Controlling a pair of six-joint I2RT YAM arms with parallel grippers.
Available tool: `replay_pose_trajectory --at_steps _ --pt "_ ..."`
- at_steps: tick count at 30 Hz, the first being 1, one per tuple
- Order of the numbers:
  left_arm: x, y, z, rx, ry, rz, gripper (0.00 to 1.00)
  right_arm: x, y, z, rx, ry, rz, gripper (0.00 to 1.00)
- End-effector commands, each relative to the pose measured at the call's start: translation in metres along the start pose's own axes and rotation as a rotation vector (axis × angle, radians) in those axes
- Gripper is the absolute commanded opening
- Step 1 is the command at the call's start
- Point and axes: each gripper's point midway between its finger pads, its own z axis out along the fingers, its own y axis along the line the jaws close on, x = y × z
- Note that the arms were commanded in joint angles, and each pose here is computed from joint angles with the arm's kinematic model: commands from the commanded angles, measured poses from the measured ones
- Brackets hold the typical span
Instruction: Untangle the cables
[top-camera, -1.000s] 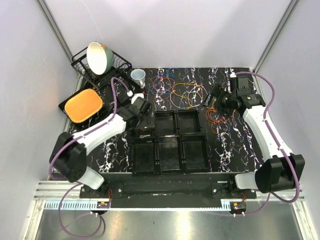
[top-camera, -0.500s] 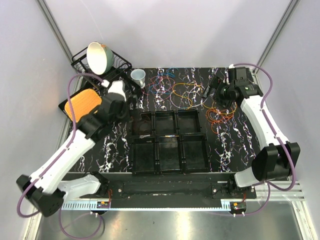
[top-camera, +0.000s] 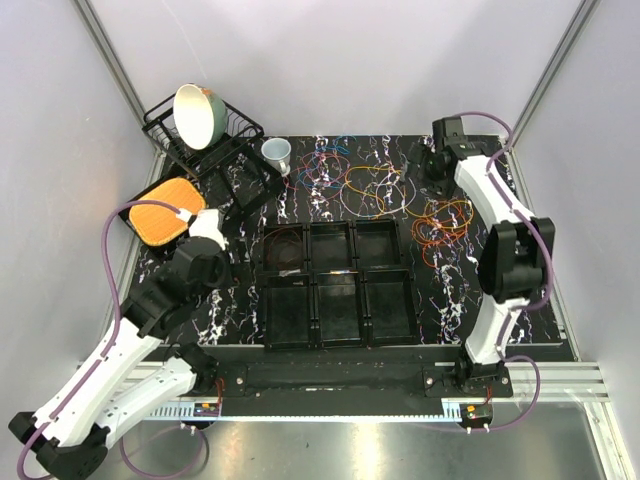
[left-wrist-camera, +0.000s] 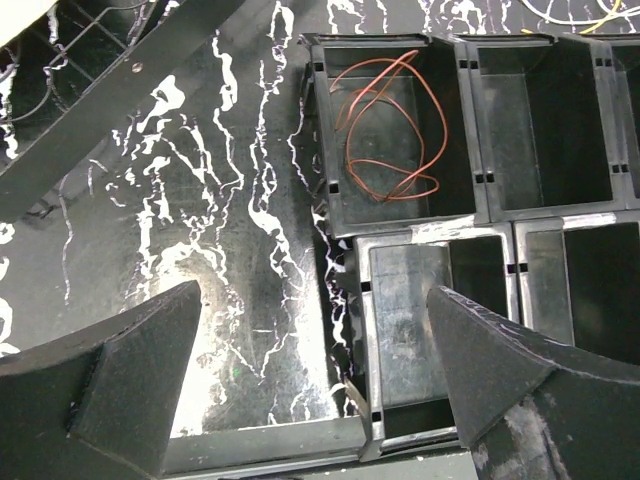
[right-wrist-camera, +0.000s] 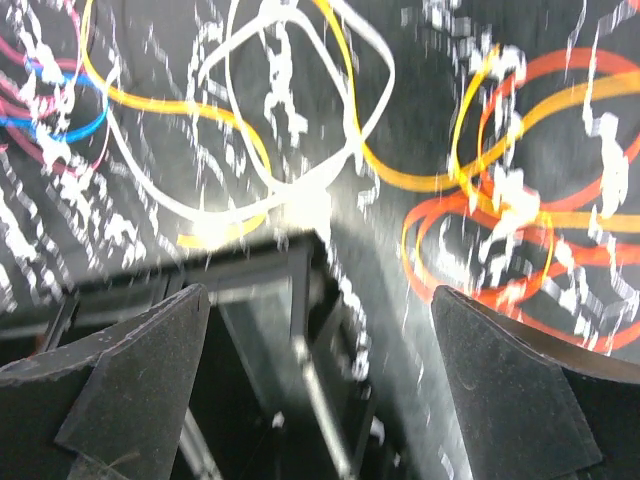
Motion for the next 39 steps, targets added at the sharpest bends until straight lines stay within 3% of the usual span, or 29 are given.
replay_pose_trajectory --at_steps 1,5,9,14,21,28,31,34,35,36,37,39 --pt "-0.008 0.008 -0.007 -0.033 -0.053 -0.015 0.99 -0.049 0.006 0.02 0.035 -0.114 -0.098 0.98" --pt "-0.002 -0.006 -0.003 0.065 -0.048 0.03 0.99 -0.04 -0.008 0.08 0.064 -0.025 -0.101 0.92" --pt "0.0 -0.003 -0.002 0.049 -0.045 0.02 0.99 -0.042 -0.019 0.11 0.055 0.01 -0.051 0.87" --pt "-0.002 -0.002 -0.003 0.045 -0.053 0.013 0.99 -0.052 -0.025 0.124 0.055 0.002 -0.005 0.85" --pt "-0.004 0.001 -0.004 0.039 -0.063 0.008 0.99 -0.051 -0.031 0.137 0.061 0.015 0.002 0.71" --pt "-0.004 0.001 -0.003 0.035 -0.058 0.009 0.98 -0.049 -0.032 0.155 0.049 0.032 0.003 0.66" --pt "-0.003 0.001 -0.002 0.033 -0.054 0.007 0.98 -0.056 -0.031 0.157 0.038 0.02 0.004 0.59" --pt "-0.003 0.001 -0.002 0.031 -0.053 0.006 0.97 -0.058 -0.03 0.16 0.025 0.025 0.01 0.38" --pt "-0.003 0.001 -0.002 0.031 -0.052 0.008 0.97 -0.062 -0.029 0.157 0.022 0.02 0.013 0.15" --pt "-0.003 0.002 -0.002 0.028 -0.053 0.006 0.97 -0.075 -0.022 0.149 0.008 -0.008 0.011 0.05" --pt "-0.003 0.002 -0.002 0.028 -0.054 0.006 0.97 -0.082 -0.017 0.138 -0.001 -0.02 0.009 0.0" --pt "-0.004 0.002 -0.003 0.028 -0.057 0.004 0.97 -0.116 0.003 0.104 -0.043 -0.102 0.001 0.0"
